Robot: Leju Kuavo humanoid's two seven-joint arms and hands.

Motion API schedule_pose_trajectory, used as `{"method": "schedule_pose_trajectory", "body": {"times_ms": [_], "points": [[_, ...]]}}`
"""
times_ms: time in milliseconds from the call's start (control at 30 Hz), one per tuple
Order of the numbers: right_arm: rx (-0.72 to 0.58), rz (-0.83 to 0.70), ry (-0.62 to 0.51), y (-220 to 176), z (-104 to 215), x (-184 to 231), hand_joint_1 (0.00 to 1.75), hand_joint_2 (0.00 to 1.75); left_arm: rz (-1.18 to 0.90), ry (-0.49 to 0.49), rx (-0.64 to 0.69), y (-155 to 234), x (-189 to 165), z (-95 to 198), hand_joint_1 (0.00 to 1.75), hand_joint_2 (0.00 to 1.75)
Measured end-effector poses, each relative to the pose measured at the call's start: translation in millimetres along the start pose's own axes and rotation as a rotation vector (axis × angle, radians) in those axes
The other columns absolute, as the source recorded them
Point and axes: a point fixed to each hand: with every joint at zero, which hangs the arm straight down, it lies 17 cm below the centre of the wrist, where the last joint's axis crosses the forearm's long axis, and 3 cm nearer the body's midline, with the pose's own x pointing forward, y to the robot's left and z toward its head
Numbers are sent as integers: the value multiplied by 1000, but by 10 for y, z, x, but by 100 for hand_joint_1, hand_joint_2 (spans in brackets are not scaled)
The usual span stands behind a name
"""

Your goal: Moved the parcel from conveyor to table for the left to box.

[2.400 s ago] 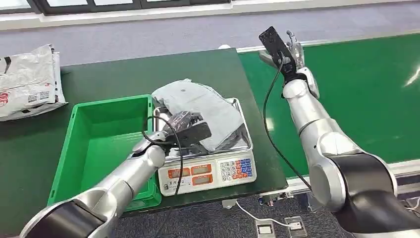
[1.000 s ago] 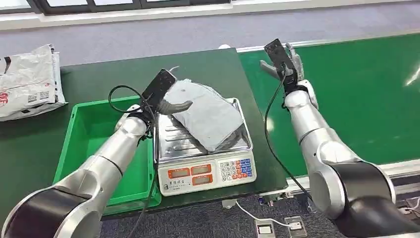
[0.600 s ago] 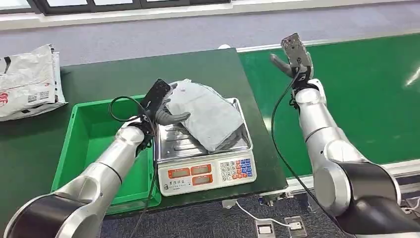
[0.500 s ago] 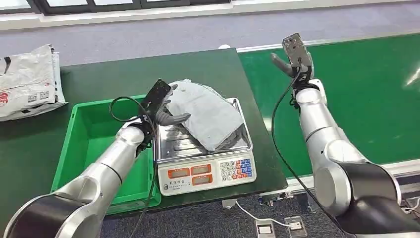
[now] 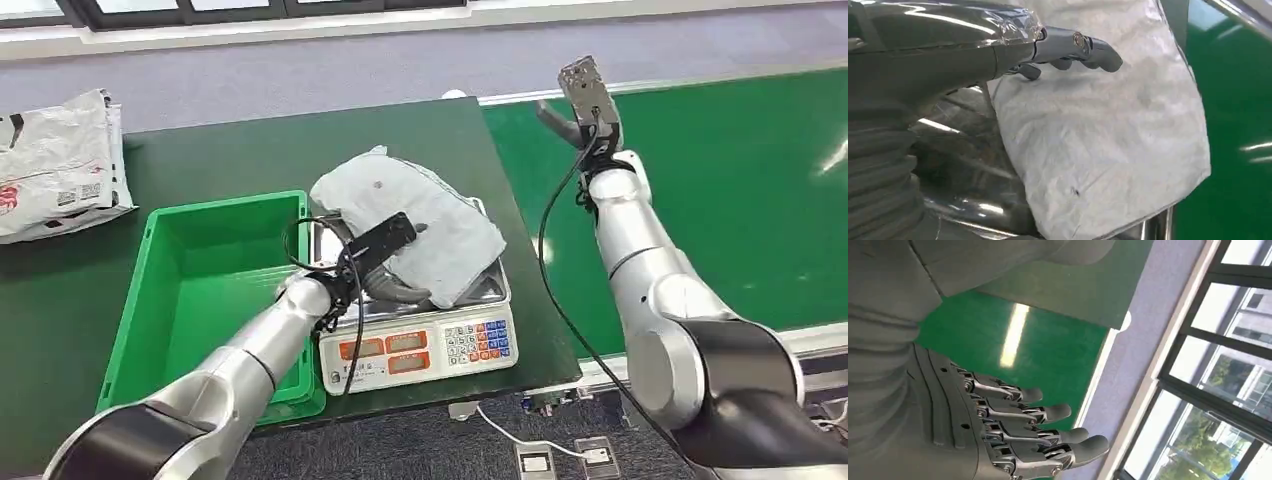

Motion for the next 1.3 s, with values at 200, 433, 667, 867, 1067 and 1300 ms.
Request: {"method": "schedule_pose_trajectory", "body": {"times_ms": [200, 433, 667, 867, 1067, 1300], "points": [[9, -5, 1, 44, 8, 7, 0, 175, -236, 4, 84, 58, -12, -57, 0, 175], [20, -10, 3, 94, 13, 19, 0, 175, -373, -19, 96, 35, 5, -68, 0, 175], [26, -15, 2, 113, 16, 25, 0, 175, -918, -29, 258, 268, 99, -77, 0, 175], [24, -25, 4, 111, 16, 23, 0, 175, -1261, -40, 291, 273, 116, -58, 0, 175], [26, -35, 3, 112, 22, 14, 0, 175, -1275, 5, 158, 157, -107, -64, 0, 175], [31, -41, 1, 122, 42, -16, 0, 175, -1253, 92, 151, 297, -359, 8, 175, 175]]}}
